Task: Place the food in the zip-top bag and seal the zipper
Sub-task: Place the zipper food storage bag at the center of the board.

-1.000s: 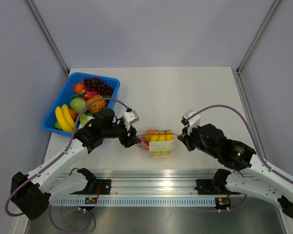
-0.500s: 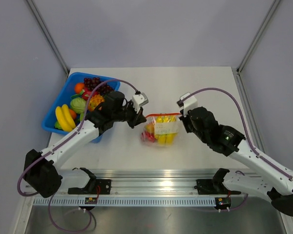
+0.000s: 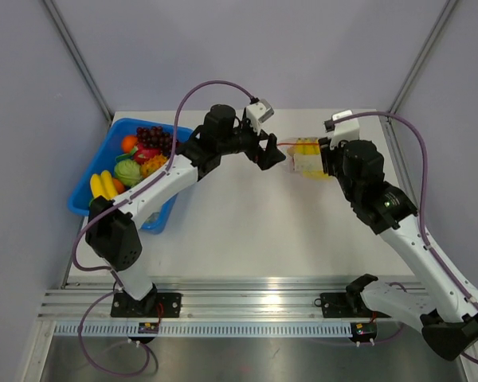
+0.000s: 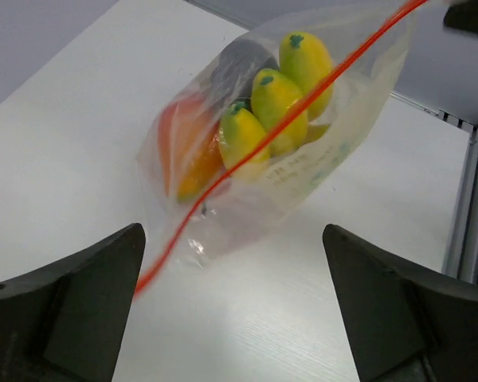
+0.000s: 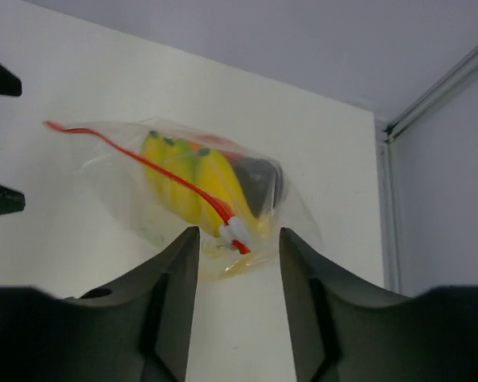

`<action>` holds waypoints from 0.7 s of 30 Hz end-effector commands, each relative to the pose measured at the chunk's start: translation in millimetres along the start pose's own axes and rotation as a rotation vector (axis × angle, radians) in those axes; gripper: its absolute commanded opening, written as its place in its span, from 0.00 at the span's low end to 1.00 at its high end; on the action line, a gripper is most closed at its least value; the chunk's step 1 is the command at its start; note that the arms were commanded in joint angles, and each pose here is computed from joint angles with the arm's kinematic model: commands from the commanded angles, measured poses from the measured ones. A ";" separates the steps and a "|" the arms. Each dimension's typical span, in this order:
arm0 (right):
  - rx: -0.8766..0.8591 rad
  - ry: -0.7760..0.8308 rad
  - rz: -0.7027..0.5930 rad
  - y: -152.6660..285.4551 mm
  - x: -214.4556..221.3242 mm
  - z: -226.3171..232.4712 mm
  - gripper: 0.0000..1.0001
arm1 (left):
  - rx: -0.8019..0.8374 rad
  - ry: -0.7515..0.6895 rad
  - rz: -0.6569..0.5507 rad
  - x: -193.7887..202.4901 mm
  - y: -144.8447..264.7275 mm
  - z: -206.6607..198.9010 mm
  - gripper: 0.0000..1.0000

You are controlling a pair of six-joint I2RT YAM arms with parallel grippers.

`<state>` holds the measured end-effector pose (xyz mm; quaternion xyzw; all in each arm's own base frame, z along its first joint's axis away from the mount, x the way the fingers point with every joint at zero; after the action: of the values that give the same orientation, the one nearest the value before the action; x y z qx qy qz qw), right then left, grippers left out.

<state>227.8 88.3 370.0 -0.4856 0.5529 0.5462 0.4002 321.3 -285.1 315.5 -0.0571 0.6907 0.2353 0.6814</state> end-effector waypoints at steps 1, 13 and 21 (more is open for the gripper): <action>-0.045 -0.029 0.042 14.0 31.1 -2.0 0.53 | -0.030 -0.008 -0.068 -15.8 0.8 -2.9 0.99; 0.105 -0.250 0.160 32.7 53.9 -8.3 0.99 | -0.337 -0.059 -0.084 -11.6 104.9 -31.5 0.99; 0.076 -0.407 0.373 12.2 44.8 20.4 0.99 | -0.549 0.095 -0.077 20.3 173.7 -60.0 0.99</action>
<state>203.7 93.1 321.0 -0.2895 0.5792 0.6417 0.4110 204.2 -167.3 348.3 -0.2363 0.6252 0.3352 0.6640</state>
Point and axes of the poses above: each gripper's point midway between its finger pads, its own y axis back along the fingers, its own z axis along the line the jaws close on, x = y × z, the point moved 10 cm from there along y, back along the fingers, and after that the axes turned 10 degrees about -y, right-handed, at the moved point
